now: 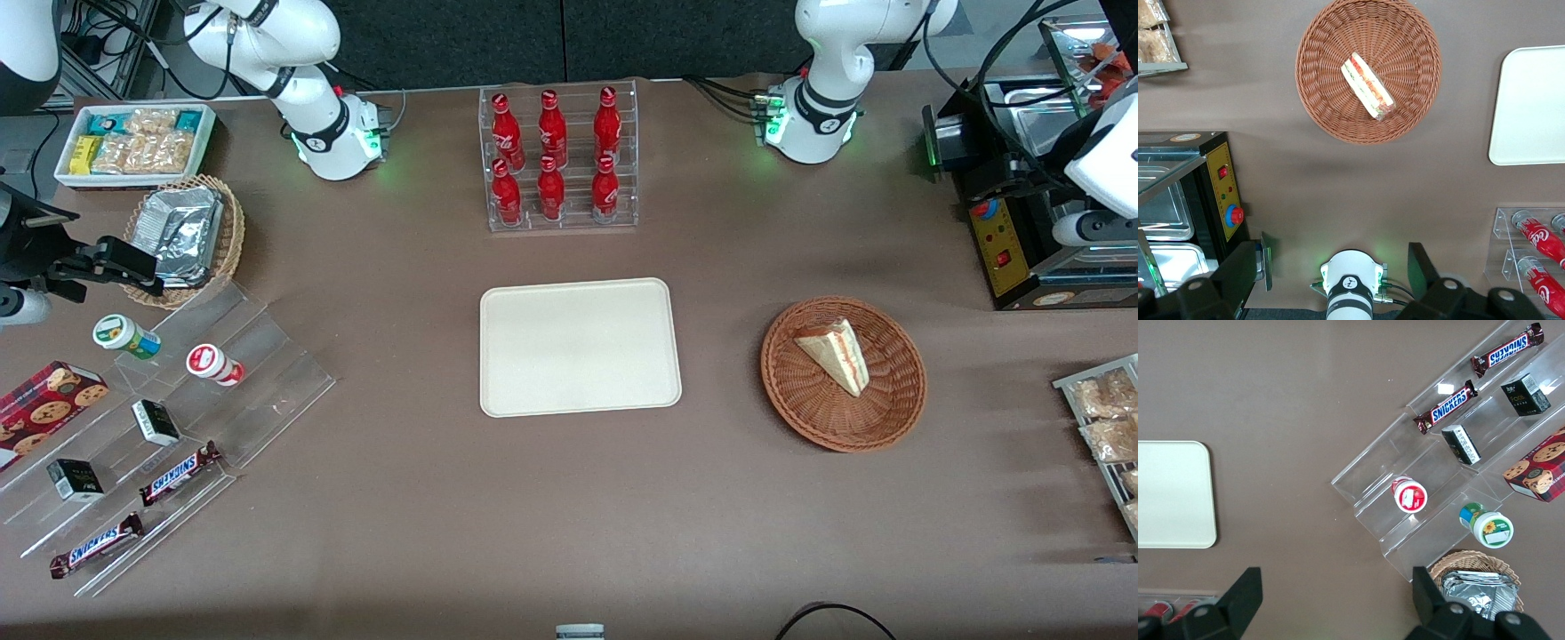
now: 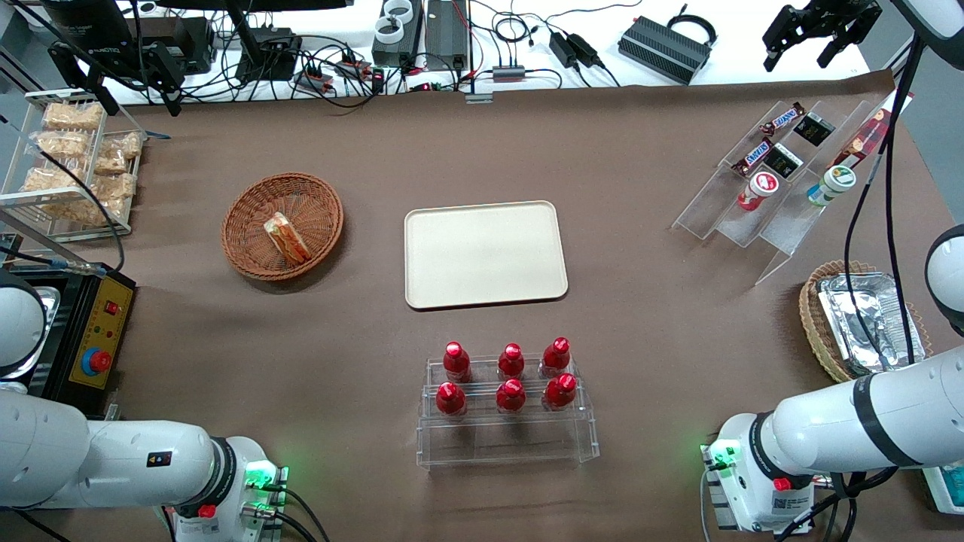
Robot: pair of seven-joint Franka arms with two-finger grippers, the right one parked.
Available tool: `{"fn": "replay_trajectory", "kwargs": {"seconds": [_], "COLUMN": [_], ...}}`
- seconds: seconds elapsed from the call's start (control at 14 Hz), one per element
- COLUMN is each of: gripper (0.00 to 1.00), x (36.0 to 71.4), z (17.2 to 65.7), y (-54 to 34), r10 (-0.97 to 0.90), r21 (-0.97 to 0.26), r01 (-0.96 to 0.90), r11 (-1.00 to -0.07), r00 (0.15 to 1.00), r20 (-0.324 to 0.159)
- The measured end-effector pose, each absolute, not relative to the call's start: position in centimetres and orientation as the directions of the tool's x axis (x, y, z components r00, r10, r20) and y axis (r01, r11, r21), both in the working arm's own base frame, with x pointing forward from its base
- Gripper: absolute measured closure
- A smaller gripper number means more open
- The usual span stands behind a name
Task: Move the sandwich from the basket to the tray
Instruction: 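Move the left gripper over the wicker basket toward the wrapped sandwich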
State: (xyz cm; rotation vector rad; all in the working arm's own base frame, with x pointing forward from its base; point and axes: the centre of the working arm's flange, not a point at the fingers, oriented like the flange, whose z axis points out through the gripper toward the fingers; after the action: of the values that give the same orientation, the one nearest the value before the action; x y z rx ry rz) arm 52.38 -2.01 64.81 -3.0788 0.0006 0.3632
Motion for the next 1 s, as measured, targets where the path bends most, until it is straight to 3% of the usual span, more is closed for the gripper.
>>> {"fn": "replay_trajectory", "kwargs": {"seconds": [0.29, 0.5, 0.79, 1.0], "gripper": [0.00, 0.00, 0.00, 0.00], "x": [53.0, 55.2, 58.4, 58.8], "z": [64.1, 60.8, 52.3, 46.2], "y": [-2.0, -2.2, -2.7, -3.9], "r10": [0.002, -0.001, 0.102, 0.172], "r21": [-0.042, -0.042, -0.064, -0.078], "r01": [-0.007, -0.011, 0.090, 0.160], "r11": [-0.999, -0.999, -0.994, -0.984], "r00": [0.973, 0.973, 0.973, 0.967], "r20": [-0.230, -0.233, -0.207, -0.186]}}
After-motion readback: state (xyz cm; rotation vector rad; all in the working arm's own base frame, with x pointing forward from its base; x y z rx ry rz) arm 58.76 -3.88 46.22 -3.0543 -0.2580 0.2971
